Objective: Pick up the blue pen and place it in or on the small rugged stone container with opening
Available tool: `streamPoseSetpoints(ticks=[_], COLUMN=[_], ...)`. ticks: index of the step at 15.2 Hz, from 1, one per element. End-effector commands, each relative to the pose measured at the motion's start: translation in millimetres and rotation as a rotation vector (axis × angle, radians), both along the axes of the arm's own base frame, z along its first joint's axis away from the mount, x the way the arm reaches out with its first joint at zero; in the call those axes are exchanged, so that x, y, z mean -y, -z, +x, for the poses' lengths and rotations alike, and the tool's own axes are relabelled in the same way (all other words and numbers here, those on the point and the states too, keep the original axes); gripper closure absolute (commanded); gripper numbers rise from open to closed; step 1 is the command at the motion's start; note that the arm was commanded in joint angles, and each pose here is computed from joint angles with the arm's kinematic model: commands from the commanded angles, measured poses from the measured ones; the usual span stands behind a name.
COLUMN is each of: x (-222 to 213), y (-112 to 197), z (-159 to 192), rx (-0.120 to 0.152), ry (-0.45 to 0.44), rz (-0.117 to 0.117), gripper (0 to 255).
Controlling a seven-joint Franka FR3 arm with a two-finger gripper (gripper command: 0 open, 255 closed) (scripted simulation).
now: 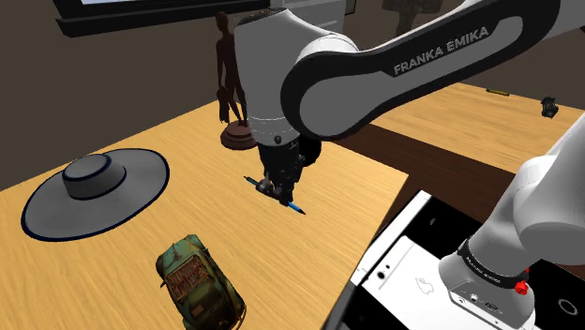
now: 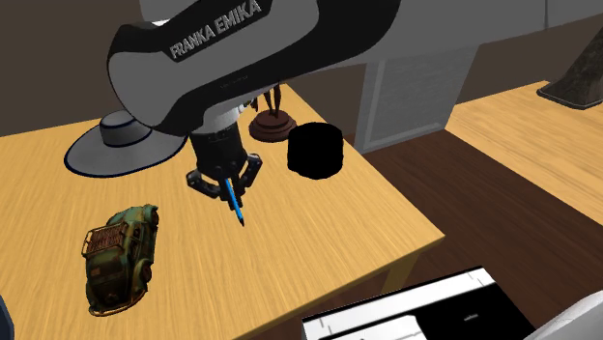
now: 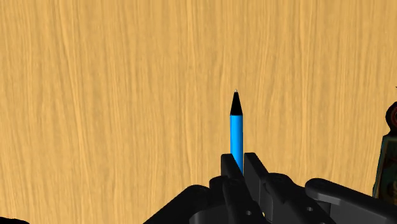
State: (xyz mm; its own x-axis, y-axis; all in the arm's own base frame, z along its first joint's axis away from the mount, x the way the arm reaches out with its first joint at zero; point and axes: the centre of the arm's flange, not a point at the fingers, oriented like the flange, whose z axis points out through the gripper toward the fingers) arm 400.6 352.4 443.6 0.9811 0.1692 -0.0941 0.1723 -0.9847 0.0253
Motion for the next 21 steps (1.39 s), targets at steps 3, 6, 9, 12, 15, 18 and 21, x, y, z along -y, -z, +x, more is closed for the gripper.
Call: streamPoseSetpoints(ticks=[3,6,9,12,15,18,21], x=[0,0,0,0,22,56,89], y=[-21,-37,-53,-69,-74,-77,-79], z=[0,0,0,0,15,36,57], rx=[0.000,0.000,0.000,0.000,0.000,0.000,0.000], ry=[0.000,0.000,0.000,0.000,0.000,0.000,0.000], rz=[0.000,0.000,0.000,0.000,0.000,0.000,0.000], gripper=[255,255,255,255,255,255,255])
